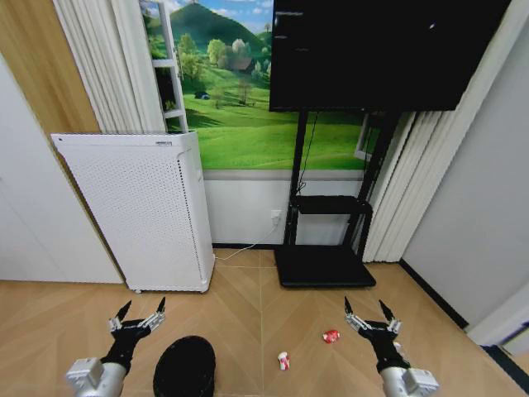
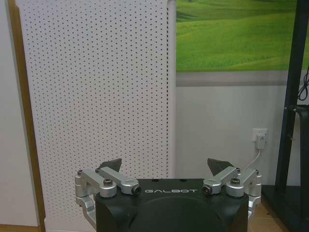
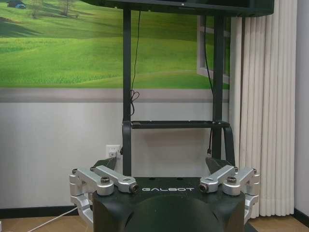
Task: Pick up the trash bin and place the garbage on the floor into it.
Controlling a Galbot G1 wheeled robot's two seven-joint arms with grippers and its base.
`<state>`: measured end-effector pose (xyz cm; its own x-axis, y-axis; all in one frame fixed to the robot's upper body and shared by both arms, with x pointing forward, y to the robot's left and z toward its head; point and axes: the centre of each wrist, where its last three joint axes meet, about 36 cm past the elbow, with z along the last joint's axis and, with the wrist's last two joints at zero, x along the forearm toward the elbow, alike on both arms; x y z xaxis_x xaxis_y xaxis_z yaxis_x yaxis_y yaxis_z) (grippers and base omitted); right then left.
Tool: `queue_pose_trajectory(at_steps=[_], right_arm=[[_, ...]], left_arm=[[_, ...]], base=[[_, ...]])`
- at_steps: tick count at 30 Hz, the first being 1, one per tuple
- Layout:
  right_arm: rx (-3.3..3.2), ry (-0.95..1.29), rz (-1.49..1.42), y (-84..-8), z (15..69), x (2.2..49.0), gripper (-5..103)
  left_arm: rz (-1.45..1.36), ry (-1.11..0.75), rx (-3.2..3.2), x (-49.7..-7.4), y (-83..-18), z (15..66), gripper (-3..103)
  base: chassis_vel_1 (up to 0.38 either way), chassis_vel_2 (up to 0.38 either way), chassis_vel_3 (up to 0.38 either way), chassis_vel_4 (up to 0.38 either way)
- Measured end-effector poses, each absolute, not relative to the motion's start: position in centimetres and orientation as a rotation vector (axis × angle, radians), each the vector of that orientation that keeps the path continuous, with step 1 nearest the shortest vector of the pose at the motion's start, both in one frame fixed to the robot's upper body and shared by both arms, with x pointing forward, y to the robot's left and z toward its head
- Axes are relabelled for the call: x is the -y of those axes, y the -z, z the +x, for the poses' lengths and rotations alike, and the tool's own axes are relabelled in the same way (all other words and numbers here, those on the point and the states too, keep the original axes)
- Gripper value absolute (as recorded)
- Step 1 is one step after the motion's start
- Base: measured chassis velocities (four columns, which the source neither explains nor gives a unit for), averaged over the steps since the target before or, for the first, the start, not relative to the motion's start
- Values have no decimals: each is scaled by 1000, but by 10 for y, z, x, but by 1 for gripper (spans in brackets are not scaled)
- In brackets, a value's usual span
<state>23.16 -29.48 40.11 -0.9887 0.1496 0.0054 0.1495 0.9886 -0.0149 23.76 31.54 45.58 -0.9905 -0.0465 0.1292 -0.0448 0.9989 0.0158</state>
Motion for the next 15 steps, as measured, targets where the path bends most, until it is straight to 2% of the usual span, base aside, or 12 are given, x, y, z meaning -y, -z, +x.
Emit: queue_pose_trajectory(at_steps=[15], right_arm=[[3123, -27, -260, -403, 229, 297, 100]], left_arm=[[57, -16, 3015, -315, -451, 241, 100]], base=[[0, 0, 0, 0]])
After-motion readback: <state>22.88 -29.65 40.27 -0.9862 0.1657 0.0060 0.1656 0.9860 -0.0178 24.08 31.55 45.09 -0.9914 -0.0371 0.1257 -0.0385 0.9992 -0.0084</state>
